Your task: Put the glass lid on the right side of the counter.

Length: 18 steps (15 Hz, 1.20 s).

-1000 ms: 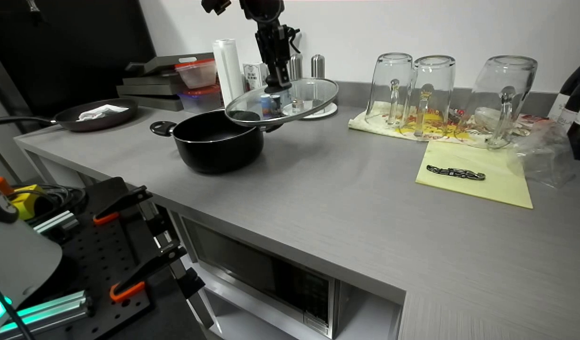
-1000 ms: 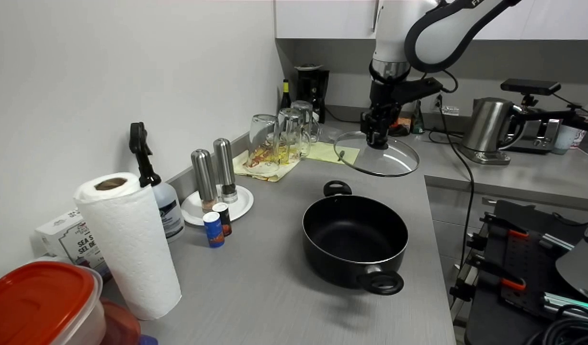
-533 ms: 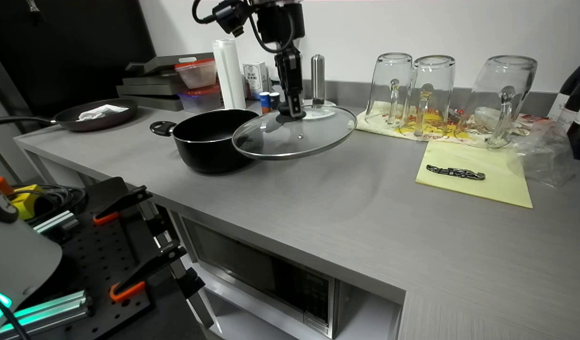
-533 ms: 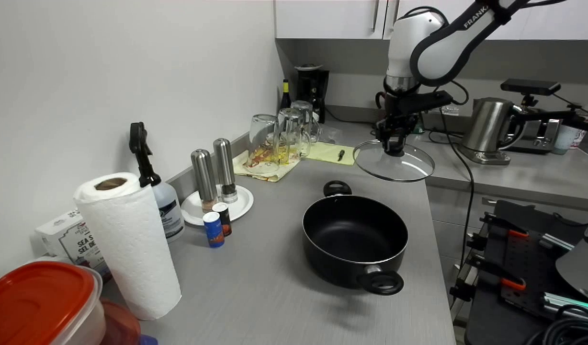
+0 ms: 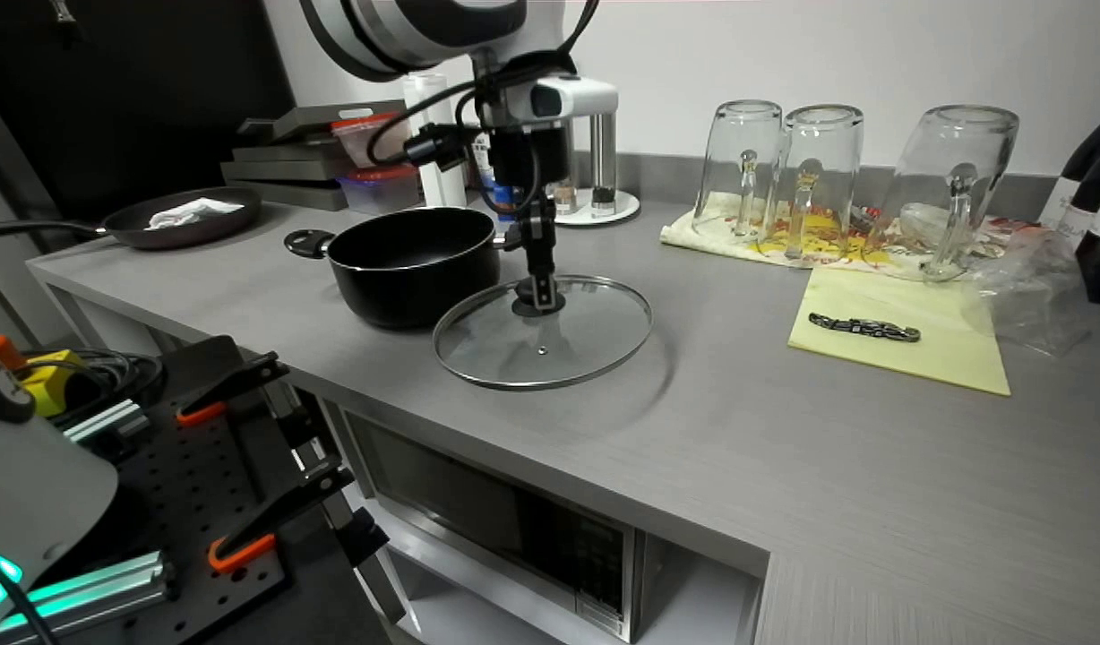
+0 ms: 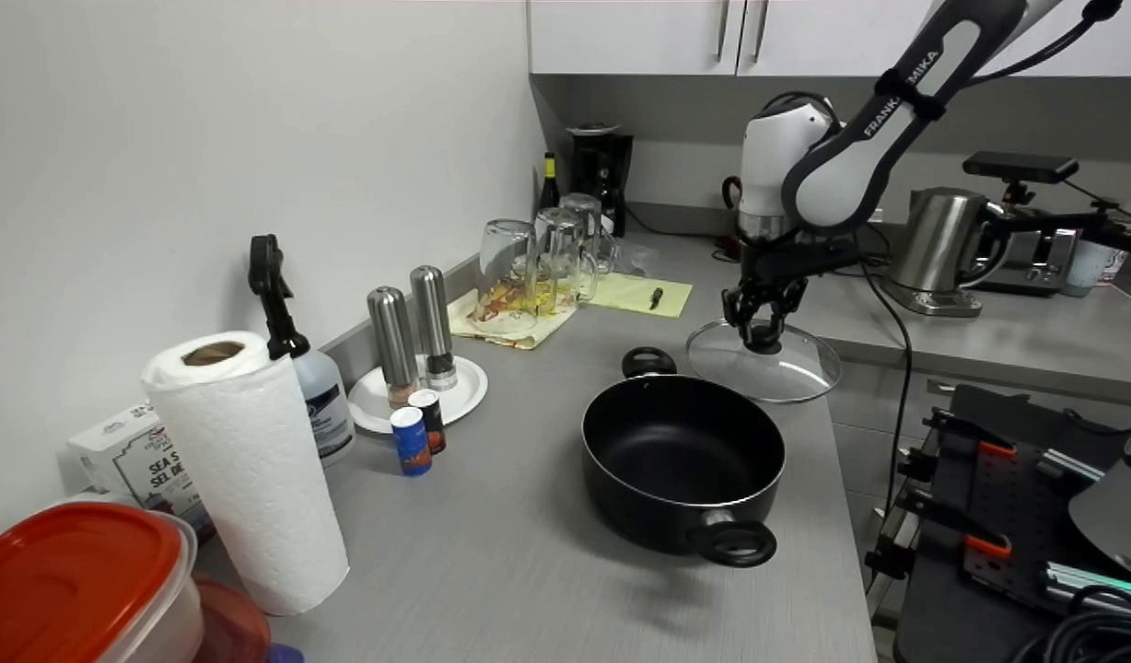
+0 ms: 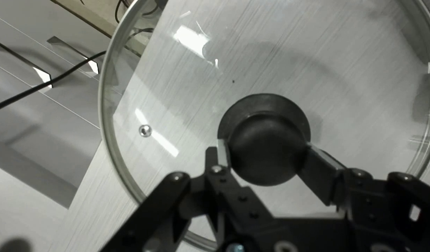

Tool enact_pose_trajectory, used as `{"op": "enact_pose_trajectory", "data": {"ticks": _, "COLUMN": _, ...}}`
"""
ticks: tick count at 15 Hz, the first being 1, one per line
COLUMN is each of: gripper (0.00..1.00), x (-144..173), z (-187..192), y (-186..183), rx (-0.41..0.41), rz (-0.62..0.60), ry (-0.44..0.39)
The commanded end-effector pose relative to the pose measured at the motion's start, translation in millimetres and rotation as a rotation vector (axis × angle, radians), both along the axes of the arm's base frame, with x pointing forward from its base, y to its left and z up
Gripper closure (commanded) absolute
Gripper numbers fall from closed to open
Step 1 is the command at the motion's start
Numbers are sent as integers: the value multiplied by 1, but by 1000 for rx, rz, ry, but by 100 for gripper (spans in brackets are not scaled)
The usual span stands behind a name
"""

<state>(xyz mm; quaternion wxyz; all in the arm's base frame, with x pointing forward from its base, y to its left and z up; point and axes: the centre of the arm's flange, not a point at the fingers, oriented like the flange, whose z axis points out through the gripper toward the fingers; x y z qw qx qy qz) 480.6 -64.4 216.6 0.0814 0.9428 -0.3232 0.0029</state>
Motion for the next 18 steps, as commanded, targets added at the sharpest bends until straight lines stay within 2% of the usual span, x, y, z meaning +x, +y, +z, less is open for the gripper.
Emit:
{"op": "enact_pose_trajectory", "data": {"ticks": 1, "gripper": 74, "x": 0, "z": -22, "y": 8, "rx": -2, "rz": -19, "ry": -27}}
{"op": "enact_pose_trajectory", "data": {"ticks": 10, "gripper": 74, "x": -2, "z": -61, "y": 13, "rx": 70, "rz": -56, "ry": -43}}
{"op": "enact_pose_trajectory", "data": {"ticks": 17, "gripper": 74, "x": -1, "z": -62, "y": 11, "rx": 85, "rz": -84, "ry": -51}}
{"op": "enact_pose_trajectory", "data": {"ticks": 18, "gripper": 24, "x": -1, "z": -61, "y": 11, "rx": 83, "rz": -85, "ry": -51}}
